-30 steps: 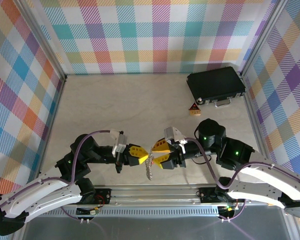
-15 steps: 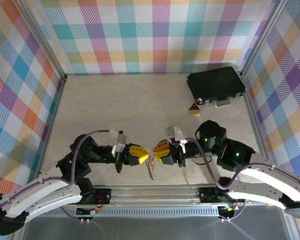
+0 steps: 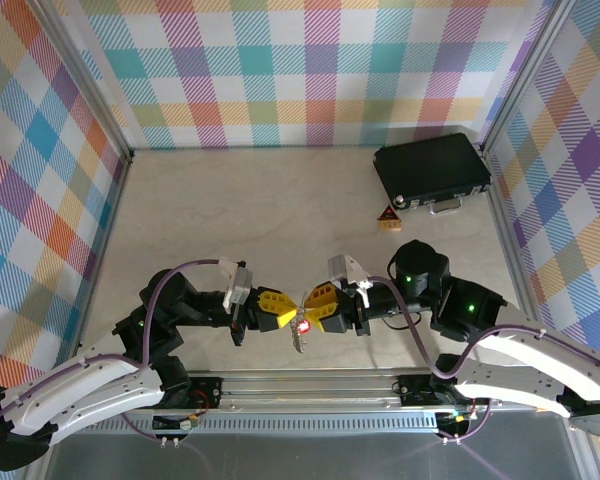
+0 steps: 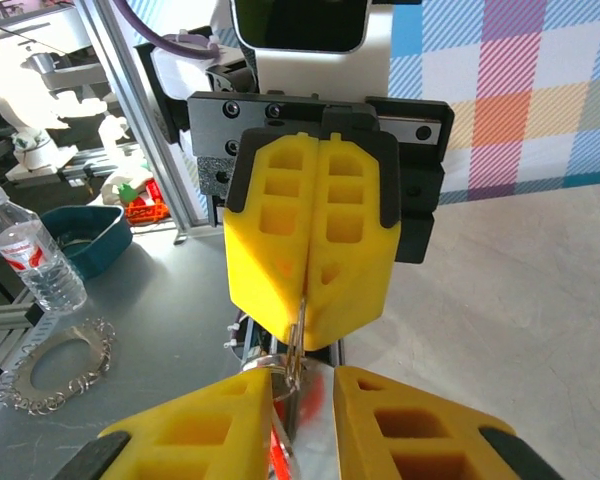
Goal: Put the keys on the keyring
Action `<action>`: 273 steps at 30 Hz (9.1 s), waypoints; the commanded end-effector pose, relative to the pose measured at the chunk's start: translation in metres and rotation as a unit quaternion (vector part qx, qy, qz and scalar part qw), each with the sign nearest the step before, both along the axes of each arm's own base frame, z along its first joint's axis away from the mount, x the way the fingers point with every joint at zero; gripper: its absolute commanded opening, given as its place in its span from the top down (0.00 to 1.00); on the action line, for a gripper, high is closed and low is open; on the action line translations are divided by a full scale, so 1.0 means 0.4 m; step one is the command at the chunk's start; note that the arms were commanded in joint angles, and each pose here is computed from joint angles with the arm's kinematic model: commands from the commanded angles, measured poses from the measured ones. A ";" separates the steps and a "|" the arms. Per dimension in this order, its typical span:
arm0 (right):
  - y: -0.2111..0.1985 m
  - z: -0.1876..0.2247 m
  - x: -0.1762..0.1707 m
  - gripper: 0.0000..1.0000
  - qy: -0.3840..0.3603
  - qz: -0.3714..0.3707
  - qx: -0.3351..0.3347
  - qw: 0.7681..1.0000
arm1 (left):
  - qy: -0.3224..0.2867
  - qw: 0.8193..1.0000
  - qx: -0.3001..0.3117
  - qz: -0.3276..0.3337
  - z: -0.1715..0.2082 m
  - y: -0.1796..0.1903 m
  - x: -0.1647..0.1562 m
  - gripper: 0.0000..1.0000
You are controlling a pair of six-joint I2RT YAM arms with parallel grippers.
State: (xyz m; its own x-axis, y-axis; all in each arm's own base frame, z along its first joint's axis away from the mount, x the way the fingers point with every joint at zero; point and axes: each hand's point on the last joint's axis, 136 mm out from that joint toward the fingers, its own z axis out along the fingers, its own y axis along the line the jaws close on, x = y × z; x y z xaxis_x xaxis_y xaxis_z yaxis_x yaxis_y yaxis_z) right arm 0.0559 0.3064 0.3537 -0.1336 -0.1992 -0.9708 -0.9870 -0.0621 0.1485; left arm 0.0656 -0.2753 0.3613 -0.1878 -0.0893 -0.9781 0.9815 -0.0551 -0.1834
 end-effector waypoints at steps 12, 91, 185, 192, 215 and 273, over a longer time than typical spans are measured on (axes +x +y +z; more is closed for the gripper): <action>0.016 0.005 0.010 0.93 -0.007 -0.007 0.017 1.000 | -0.015 1.000 -0.022 -0.004 0.027 0.007 -0.010 1.00; 0.004 0.003 0.010 0.66 -0.001 -0.005 -0.069 0.998 | -0.043 0.998 0.040 -0.009 0.033 -0.032 -0.007 1.00; -0.039 -0.019 0.013 0.77 -0.053 -0.018 -0.114 0.992 | -0.014 0.998 0.056 0.012 -0.012 -0.068 0.033 1.00; -0.045 0.019 0.009 0.73 -0.042 -0.034 -0.056 0.997 | -0.006 1.000 -0.001 -0.011 0.025 -0.060 0.010 1.00; -0.040 0.004 0.020 0.86 -0.041 -0.042 -0.062 0.996 | -0.005 0.999 -0.038 -0.015 0.029 -0.039 -0.004 1.00; -0.010 -0.059 0.004 0.96 -0.045 0.020 -0.171 0.984 | -0.035 0.991 0.120 0.047 -0.069 -0.045 0.048 1.00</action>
State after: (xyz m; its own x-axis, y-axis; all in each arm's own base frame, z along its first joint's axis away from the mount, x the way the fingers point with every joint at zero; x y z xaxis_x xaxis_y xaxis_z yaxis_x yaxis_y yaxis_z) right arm 0.0692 0.2978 0.3103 -0.0568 -0.5970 -0.8003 -0.9969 -0.0099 0.0781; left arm 0.0822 -0.2931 0.3153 -0.1518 0.2091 -0.9660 0.9879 0.0621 -0.1418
